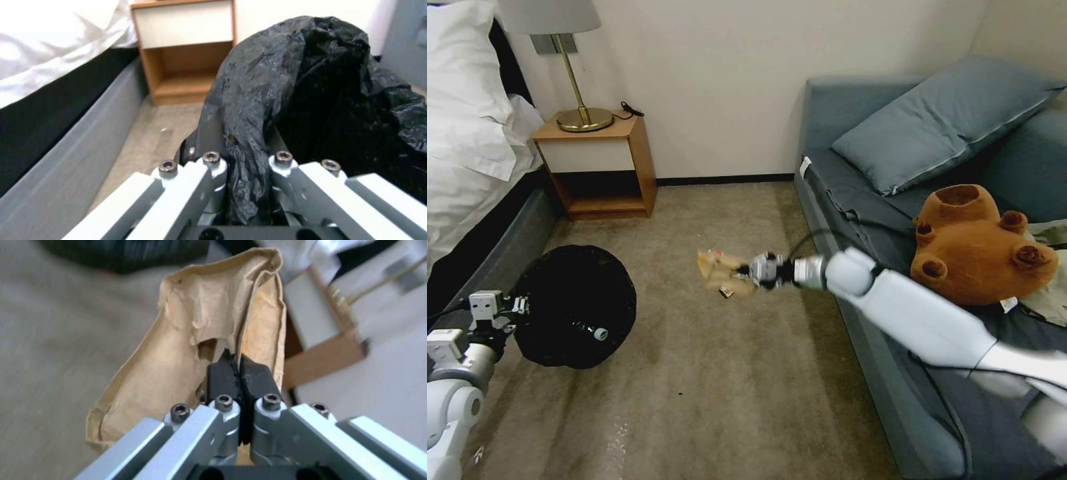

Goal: Pick up the trash bin, then pick up the garbage on the floor and place it into the trash bin.

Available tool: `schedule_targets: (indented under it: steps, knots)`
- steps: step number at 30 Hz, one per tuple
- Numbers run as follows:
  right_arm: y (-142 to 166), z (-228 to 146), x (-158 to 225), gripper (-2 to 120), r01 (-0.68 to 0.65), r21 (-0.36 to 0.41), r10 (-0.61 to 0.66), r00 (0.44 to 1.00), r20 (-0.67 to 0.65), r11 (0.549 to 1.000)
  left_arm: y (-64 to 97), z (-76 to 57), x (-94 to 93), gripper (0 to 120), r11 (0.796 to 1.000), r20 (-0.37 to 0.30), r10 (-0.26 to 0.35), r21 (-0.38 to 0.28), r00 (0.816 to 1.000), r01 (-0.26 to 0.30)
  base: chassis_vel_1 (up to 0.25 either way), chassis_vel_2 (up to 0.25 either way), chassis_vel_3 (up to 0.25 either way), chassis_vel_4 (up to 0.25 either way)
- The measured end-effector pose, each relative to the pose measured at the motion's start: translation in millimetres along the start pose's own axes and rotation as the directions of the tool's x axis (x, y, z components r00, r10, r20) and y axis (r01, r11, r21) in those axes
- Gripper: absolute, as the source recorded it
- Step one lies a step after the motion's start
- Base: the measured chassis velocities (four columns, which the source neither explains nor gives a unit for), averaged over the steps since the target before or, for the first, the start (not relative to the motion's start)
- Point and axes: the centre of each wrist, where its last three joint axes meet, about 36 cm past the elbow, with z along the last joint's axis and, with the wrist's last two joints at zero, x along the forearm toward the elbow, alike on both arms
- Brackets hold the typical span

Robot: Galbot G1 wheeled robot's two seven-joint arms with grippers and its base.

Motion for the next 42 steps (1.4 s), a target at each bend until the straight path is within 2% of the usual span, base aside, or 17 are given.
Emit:
schedule_targets:
  steps: [2,4,7,9,10,12,18,24,28,33,38,40,41,42]
  knots:
    - [-5,-9,-3,0,-0.006,-0.002,0.006,1.000,0.018,1.000,-3.9,-1.8,-2.6,5,1.000,0.006,0.007,0.002,1.000,-0.007,0.000,0.000,0.000,0.000]
    - [-15,-38,-15,0,-0.009,-0.006,0.009,0.997,0.071,1.000,-14.0,-7.4,-11.2,5,1.000,0.022,0.021,0.008,1.000,-0.021,0.000,0.000,0.000,0.000]
    - [-19,-53,-24,0,-0.007,-0.006,0.008,0.995,0.101,1.000,-17.7,-10.0,-15.2,5,1.000,0.027,0.025,0.010,0.999,-0.025,0.000,0.000,0.000,0.000]
    - [-26,-87,-51,0,-0.003,-0.004,0.004,0.985,0.172,1.000,-24.5,-14.9,-23.3,5,0.999,0.041,0.028,0.017,0.999,-0.028,0.000,0.000,0.000,0.000]
    - [-26,-87,-51,0,-0.003,-0.004,0.004,0.985,0.172,1.000,-24.5,-14.9,-23.3,5,0.999,0.041,0.028,0.017,0.999,-0.028,0.000,0.000,0.000,0.000]
    - [-28,-115,-77,0,0.009,0.007,-0.011,0.976,0.218,1.000,-31.3,-17.5,-30.0,5,0.999,0.052,0.030,0.026,0.998,-0.031,0.000,0.000,0.000,0.000]
    - [-22,-142,-119,0,0.029,0.014,-0.032,0.966,0.255,0.999,-44.5,-20.1,-38.0,5,0.998,0.068,0.037,0.048,0.997,-0.040,0.000,0.000,0.000,0.000]
    - [-12,-141,-143,0,0.042,0.009,-0.043,0.967,0.250,0.999,-47.8,-21.2,-39.5,5,0.997,0.076,0.037,0.067,0.996,-0.042,0.000,0.000,0.000,0.000]
    - [-3,-127,-162,0,0.038,0.011,-0.040,0.972,0.230,0.999,-47.7,-23.2,-35.7,5,0.996,0.087,0.036,0.082,0.996,-0.043,0.000,0.000,0.000,0.000]
    - [16,-101,-189,0,0.016,0.009,-0.017,0.984,0.179,1.000,-41.5,-22.8,-31.6,5,0.995,0.094,0.023,0.092,0.995,-0.032,0.000,0.000,0.000,0.000]
    - [31,-89,-200,0,-0.008,-0.001,0.008,0.988,0.154,1.000,-36.6,-23.3,-29.3,5,0.995,0.096,0.020,0.096,0.995,-0.029,0.000,0.000,0.000,0.000]
    - [37,-86,-203,4,-0.014,-0.002,0.014,0.989,0.148,1.000,-33.2,-23.7,-28.6,5,0.995,0.100,0.018,0.095,0.995,-0.028,0.000,0.000,0.000,0.000]
    - [42,-86,-204,13,-0.015,-0.001,0.015,0.989,0.147,1.000,-30.0,-23.0,-28.3,5,0.995,0.101,0.015,0.096,0.995,-0.025,0.000,0.000,0.000,0.000]
    - [42,-86,-204,13,-0.015,-0.001,0.015,0.989,0.147,1.000,-30.0,-23.0,-28.3,5,0.995,0.101,0.015,0.096,0.995,-0.025,0.000,0.000,0.000,0.000]
